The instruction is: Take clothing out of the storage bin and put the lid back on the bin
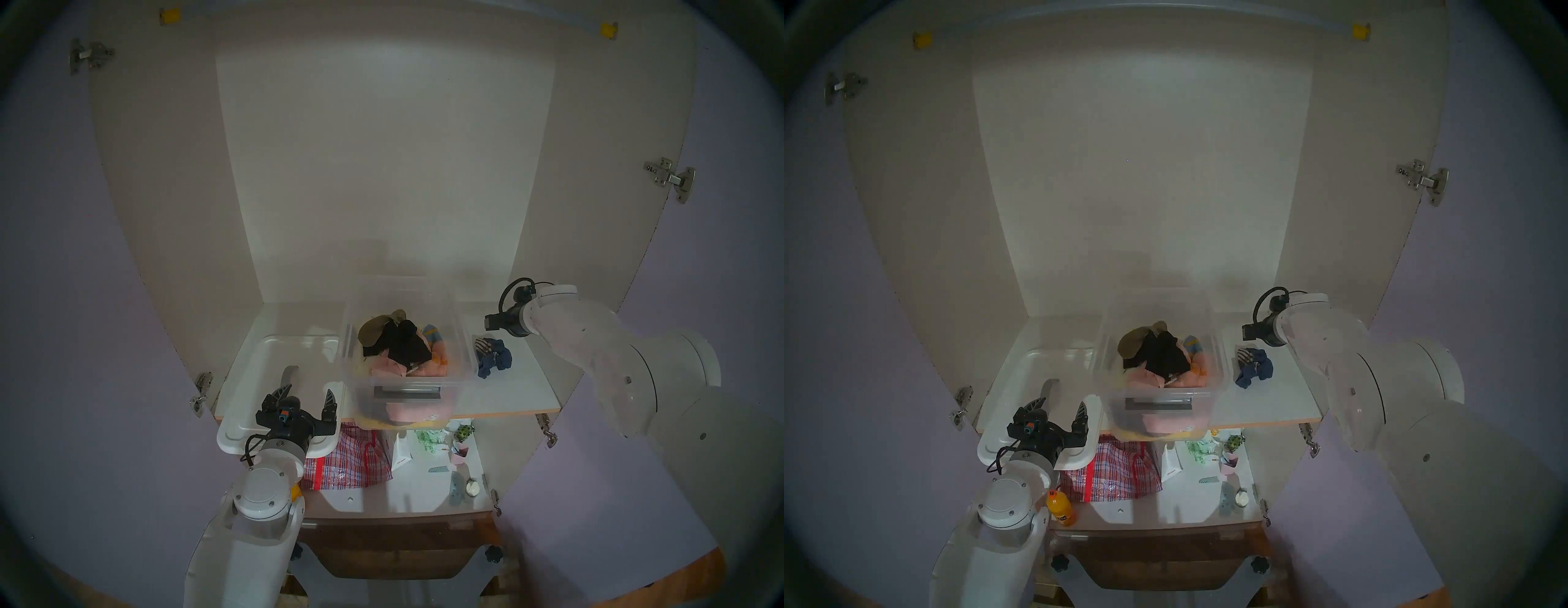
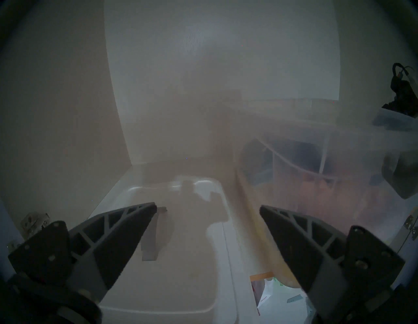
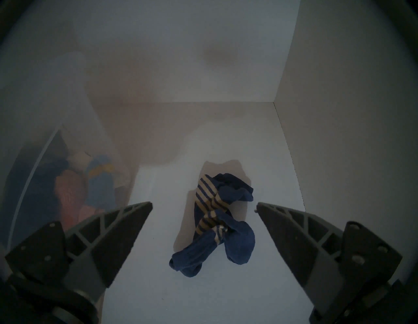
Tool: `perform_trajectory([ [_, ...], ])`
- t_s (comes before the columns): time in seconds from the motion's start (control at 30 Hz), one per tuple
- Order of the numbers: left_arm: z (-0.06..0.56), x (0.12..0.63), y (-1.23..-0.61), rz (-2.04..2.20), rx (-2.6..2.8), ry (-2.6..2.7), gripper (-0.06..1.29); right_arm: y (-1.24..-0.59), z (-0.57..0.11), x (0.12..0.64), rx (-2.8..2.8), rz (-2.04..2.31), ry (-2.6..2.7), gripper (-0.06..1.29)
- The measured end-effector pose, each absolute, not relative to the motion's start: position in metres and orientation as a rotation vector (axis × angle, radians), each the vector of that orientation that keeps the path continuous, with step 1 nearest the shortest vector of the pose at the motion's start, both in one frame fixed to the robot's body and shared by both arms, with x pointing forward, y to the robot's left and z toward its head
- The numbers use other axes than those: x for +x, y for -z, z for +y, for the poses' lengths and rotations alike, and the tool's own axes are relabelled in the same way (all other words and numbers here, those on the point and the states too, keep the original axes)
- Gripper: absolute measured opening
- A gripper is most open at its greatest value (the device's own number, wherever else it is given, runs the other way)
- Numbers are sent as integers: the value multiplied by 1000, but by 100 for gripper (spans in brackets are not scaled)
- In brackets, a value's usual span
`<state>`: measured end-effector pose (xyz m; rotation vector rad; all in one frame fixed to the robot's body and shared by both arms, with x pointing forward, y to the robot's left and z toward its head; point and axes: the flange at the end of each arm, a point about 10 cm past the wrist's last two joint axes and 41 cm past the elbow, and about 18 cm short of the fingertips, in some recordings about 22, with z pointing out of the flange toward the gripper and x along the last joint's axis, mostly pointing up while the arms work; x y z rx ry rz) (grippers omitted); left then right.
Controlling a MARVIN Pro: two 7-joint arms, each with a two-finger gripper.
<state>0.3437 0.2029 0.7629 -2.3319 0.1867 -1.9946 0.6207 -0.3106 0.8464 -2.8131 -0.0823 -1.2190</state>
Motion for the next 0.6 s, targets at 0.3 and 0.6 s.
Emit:
perform_trajectory([
  [0.3,202,346,-759,222,-2331,1981,124,-846,-310,621,-2812,-82,1219,125],
  [0.6,201,348,-757,234,-2320,1971,124,-846,-310,621,-2812,-82,1220,125],
])
